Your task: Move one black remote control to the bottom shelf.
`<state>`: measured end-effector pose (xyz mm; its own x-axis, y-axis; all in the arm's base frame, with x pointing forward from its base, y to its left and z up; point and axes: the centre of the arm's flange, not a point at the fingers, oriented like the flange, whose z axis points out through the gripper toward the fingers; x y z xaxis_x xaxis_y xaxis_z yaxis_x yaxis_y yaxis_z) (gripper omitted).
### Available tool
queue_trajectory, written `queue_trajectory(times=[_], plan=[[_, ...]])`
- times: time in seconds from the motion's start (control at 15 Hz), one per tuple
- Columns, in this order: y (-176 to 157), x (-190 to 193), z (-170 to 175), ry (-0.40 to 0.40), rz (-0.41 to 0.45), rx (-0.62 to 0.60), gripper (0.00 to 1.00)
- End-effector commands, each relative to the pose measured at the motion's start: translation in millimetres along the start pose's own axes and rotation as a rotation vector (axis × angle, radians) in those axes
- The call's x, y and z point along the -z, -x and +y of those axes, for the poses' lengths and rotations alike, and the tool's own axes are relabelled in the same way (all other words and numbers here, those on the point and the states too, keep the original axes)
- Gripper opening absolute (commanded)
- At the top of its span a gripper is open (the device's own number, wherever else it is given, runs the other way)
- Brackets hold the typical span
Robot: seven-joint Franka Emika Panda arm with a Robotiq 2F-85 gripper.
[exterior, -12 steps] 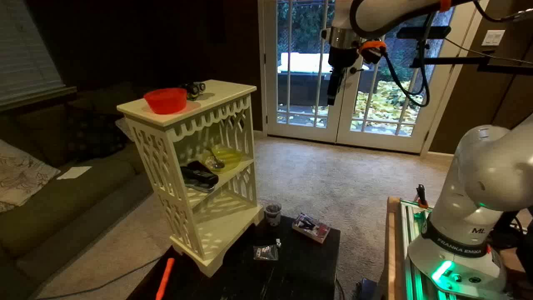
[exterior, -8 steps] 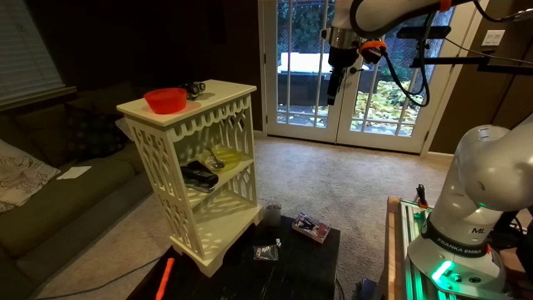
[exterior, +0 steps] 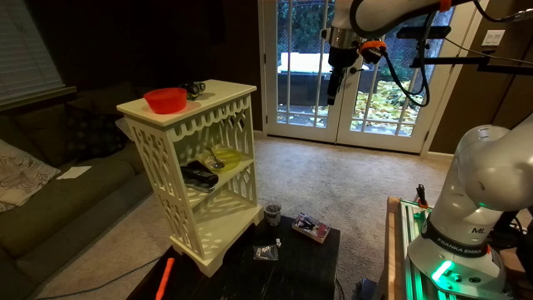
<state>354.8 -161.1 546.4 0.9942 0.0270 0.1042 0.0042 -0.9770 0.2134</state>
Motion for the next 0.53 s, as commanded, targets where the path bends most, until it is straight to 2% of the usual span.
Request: queue_trajectory(times=[0.0, 0.2, 0.47], plan=[[-7, -4, -7, -0.022, 0.011, -0.002, 1.0], [-29, -9, -39, -0.122, 0.049, -0.002, 1.0], [-57, -10, -95, -0.235, 0.057, 0.096, 1.0]])
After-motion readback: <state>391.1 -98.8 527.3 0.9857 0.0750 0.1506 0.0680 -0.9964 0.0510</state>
